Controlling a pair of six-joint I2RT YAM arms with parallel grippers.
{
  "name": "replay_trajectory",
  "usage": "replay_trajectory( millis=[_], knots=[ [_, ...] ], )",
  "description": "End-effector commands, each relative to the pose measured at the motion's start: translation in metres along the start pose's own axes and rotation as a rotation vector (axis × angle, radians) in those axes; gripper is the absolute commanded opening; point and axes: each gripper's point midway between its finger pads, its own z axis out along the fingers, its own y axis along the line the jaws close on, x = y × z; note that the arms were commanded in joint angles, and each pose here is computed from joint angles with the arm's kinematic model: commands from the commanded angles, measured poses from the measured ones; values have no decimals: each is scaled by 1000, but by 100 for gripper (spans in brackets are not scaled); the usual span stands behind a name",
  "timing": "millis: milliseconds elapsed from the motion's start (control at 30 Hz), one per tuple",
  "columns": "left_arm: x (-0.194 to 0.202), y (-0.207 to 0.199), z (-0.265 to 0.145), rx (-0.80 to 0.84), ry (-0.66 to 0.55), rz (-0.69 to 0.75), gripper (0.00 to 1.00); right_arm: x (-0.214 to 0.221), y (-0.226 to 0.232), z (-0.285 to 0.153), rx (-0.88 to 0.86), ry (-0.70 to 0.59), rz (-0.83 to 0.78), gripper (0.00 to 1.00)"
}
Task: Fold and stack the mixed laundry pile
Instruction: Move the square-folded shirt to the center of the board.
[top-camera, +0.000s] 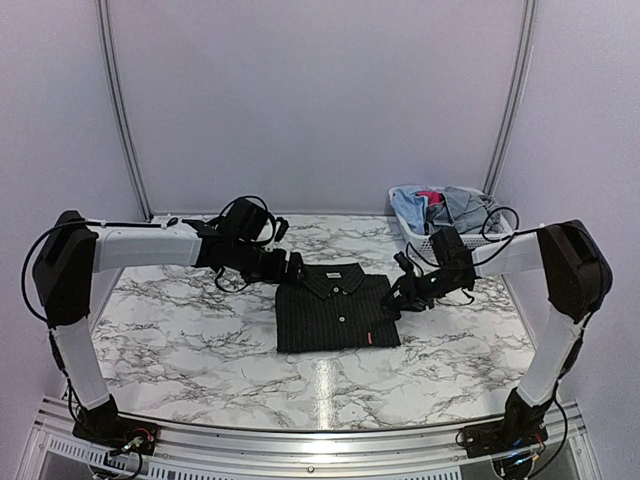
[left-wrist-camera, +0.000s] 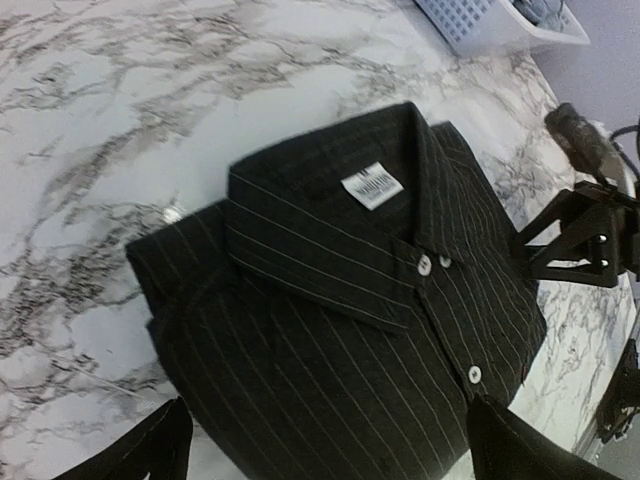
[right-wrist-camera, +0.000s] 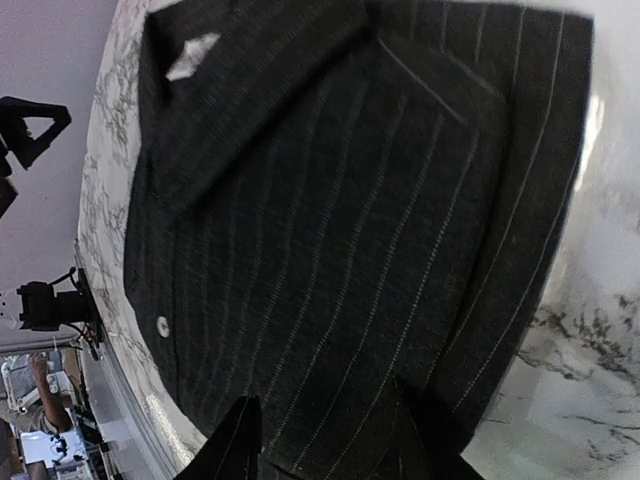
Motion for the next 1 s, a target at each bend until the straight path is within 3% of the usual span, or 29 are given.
replay_trajectory(
  millis=[0,133,300,500,633,733,867,967],
  knots=[
    [31,-23,20,48,72,-27,99,31,-27,19,45,74,51,38],
    [49,-35,40,19,103,-31,99,49,-38,26,64,108,63,38],
    [79,25,55,-205,177,-164,99,54,-24,43,55,139,32,38],
    [97,123,14,-496,208,-231,99,48,31,81,-17,172,-38,38],
    [83,164,-23,-568,169,-256,99,32,75,99,-70,164,-91,39],
    [52,162,-51,-558,78,-218,99,3,96,88,-86,102,-119,44],
    [13,120,-77,-432,-21,-135,99,-26,126,50,-66,17,-190,56],
    [6,85,-85,-346,-50,-100,99,-48,132,11,31,-94,-244,74]
  ],
)
